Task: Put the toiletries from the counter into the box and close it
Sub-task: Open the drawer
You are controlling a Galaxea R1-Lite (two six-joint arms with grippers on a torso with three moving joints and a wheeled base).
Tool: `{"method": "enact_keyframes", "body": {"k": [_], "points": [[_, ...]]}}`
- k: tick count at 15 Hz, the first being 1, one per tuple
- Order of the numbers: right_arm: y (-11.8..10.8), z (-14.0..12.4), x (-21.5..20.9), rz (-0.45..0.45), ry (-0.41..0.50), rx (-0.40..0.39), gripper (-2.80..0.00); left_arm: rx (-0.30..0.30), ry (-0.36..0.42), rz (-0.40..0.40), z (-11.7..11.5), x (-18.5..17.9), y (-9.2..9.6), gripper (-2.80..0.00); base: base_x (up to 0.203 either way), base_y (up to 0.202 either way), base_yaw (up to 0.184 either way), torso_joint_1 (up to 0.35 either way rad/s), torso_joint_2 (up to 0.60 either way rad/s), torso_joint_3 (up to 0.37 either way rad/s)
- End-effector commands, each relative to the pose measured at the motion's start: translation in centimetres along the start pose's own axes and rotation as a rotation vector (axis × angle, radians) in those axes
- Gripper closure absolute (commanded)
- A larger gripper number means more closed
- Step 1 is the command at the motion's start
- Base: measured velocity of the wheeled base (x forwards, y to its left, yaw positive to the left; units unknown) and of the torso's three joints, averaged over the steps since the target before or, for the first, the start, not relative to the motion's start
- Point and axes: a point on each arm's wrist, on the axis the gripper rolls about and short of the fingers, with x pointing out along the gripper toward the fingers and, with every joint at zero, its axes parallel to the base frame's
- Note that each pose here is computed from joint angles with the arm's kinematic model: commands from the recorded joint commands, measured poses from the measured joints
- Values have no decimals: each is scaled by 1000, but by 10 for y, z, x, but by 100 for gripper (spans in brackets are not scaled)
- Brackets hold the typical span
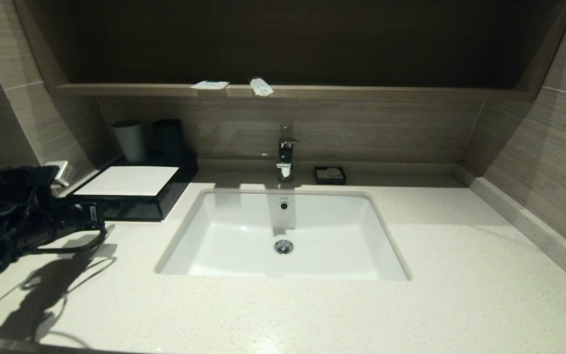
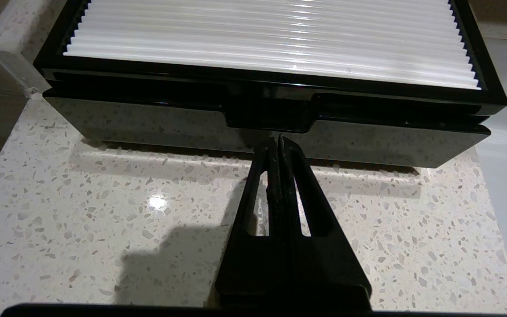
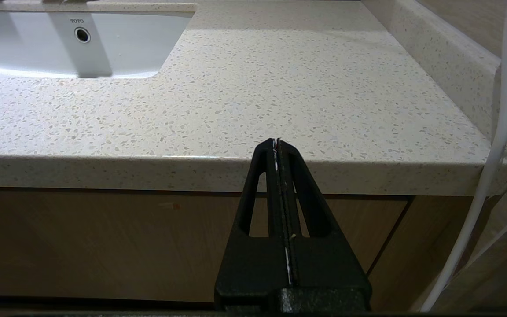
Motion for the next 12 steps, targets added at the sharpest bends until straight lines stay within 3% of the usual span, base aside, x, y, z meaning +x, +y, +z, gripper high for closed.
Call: {"method": "enact_keyframes", "body": {"k": [1,12], "points": [[0,0,0,0,0,0,0,1,-2,-1,0,1,0,0,0,0,0,0,0,0],[0,0,0,0,1,0,0,0,-7,-1,1,10,2,0,0,0,0,0,0,0]]}}
